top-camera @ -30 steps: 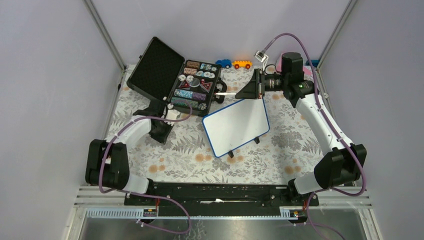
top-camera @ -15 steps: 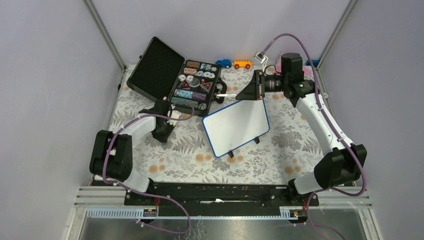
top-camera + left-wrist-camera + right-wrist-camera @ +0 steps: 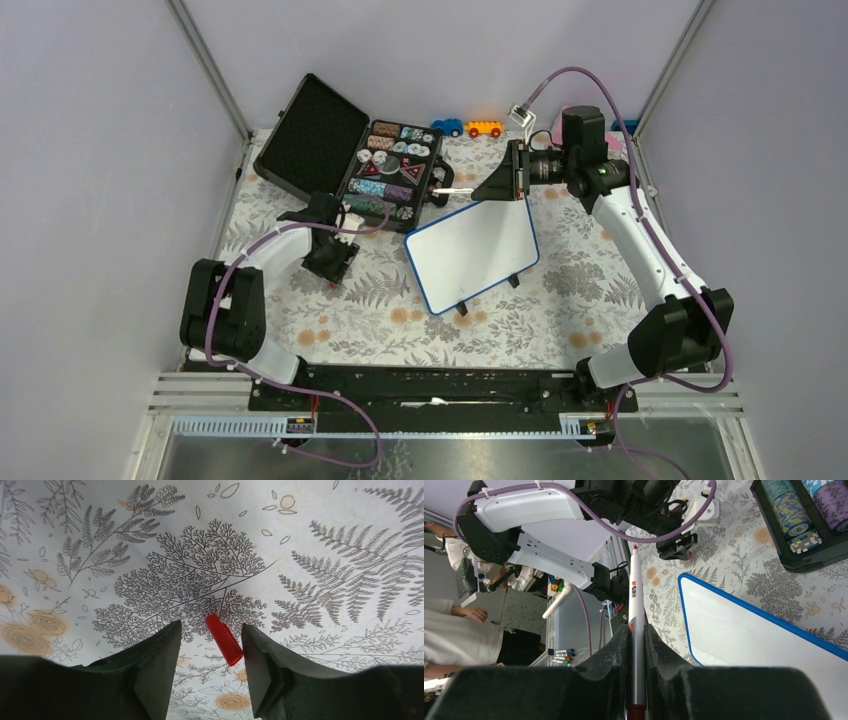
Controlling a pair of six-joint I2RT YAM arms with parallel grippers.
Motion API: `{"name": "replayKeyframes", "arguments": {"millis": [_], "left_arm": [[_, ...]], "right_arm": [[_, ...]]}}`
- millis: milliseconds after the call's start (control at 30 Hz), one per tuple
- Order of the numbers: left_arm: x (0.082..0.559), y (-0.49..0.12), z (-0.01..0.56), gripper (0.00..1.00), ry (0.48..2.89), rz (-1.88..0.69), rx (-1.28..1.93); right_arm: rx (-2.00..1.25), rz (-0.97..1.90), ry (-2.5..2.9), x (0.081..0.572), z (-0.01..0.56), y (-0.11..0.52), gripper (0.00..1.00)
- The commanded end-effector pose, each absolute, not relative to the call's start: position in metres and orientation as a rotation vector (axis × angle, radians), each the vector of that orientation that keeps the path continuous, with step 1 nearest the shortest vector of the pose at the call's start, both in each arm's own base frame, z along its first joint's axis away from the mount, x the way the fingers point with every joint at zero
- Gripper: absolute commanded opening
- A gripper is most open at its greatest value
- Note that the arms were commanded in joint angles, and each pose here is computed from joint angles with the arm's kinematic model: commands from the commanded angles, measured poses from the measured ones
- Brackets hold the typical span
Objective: Write a sentence on the whiteboard
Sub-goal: Place the pen cap at the center of the board, then pass from the right arm to the left
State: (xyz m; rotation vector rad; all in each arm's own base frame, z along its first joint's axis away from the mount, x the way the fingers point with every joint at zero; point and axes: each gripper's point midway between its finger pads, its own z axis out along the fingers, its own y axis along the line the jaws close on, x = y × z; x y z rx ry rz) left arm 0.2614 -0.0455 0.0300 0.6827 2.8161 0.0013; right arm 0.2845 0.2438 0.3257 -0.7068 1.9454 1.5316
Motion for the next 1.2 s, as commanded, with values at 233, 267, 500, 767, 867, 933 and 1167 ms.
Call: {"name": "replayKeyframes", "arguments": {"millis": [233,267,500,767,867,933,1167], "left_arm": [[0.291,-0.079,0.093,0.64,2.674,-0.195,0.661],[0.292,-0.083,0.098,0.65,2.663,-0.225,0.665],[0.309,-0.105,0.142,0.73,2.530,-0.369,0.630],[0.335,-0.116,0.213,0.82,2.330,-0.634,0.537],[0.337,-0.121,0.234,0.85,2.262,-0.714,0.533],[0.337,-0.123,0.248,0.94,2.212,-0.754,0.524],[0.327,-0.132,0.314,0.99,1.972,-0.864,0.564]], "right_arm": [[-0.759,1.492,1.908,0.288,0.337,0.246,0.00],[-0.762,1.487,1.913,0.289,0.336,0.246,0.00],[-0.796,1.473,1.922,0.287,0.333,0.251,0.00],[-0.850,1.434,1.931,0.288,0.327,0.259,0.00],[-0.883,1.390,1.947,0.285,0.323,0.262,0.00],[-0.916,1.370,1.932,0.283,0.323,0.263,0.00],[-0.987,1.331,1.962,0.271,0.312,0.271,0.00]]}}
